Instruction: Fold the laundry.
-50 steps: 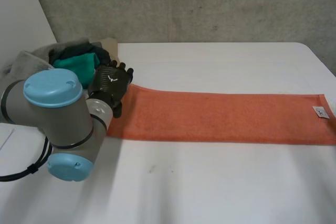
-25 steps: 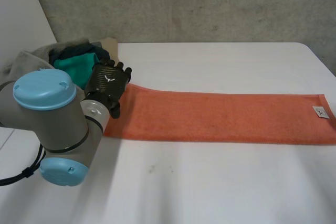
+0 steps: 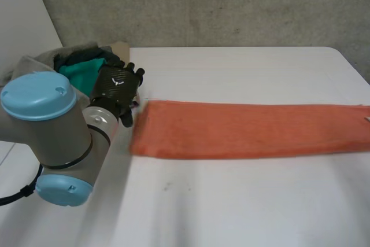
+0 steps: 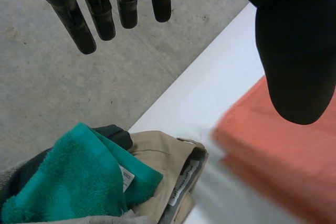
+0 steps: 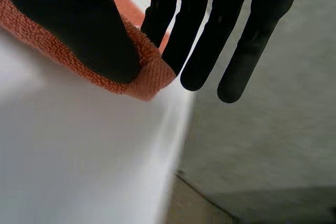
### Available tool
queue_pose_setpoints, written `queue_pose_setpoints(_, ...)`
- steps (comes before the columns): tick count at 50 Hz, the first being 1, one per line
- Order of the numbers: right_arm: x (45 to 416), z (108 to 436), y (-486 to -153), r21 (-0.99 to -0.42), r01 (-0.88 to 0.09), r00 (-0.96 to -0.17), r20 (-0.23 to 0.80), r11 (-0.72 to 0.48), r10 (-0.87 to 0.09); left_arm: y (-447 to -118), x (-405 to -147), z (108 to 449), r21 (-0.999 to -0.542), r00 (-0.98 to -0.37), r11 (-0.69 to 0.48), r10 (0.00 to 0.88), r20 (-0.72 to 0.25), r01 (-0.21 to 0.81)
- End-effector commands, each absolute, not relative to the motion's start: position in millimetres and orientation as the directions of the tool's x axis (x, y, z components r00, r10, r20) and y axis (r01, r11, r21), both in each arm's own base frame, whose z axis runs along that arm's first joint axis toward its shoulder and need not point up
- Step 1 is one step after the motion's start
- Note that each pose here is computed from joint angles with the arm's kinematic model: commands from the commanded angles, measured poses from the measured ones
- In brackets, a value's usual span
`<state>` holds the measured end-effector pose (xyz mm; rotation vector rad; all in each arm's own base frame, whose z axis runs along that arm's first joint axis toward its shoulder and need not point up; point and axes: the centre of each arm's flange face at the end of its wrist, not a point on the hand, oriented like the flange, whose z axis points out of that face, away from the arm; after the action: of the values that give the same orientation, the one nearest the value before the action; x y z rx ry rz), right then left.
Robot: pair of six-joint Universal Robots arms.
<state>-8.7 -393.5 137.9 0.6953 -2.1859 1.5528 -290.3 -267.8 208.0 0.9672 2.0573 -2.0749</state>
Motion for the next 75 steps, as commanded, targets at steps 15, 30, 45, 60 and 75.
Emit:
queue_pose_setpoints(15, 189, 206, -359, -0.672, -0.662, -0.611, 0.740, -0.332, -0.281, -257, -282, 229, -0.887, -0.816, -0.138, 0.352, -0.460, 0.440)
queue_pose_setpoints(30, 386, 128, -208, -0.683, -0.324, -0.271, 0.730, -0.654, -0.628, -258, -282, 231, -0.891, -0.821, -0.143, 0.347, -0.453, 0.431)
queue_pose_setpoints(45, 334, 180, -243, -0.842, -0.425, -0.586, 0.536, -0.333, -0.608, -264, -311, 237, -0.935, -0.847, -0.172, 0.396, -0.354, 0.310)
queue_pose_setpoints(60, 207, 125, -285, -0.764, -0.635, -0.689, 0.495, 0.113, -0.529, -246, -343, 221, -0.934, -0.797, -0.193, 0.486, -0.358, 0.301)
queue_pose_setpoints(75, 220, 154, -310, -0.742, -0.665, -0.648, 0.630, -0.085, -0.428, -241, -336, 223, -0.933, -0.799, -0.181, 0.482, -0.359, 0.310)
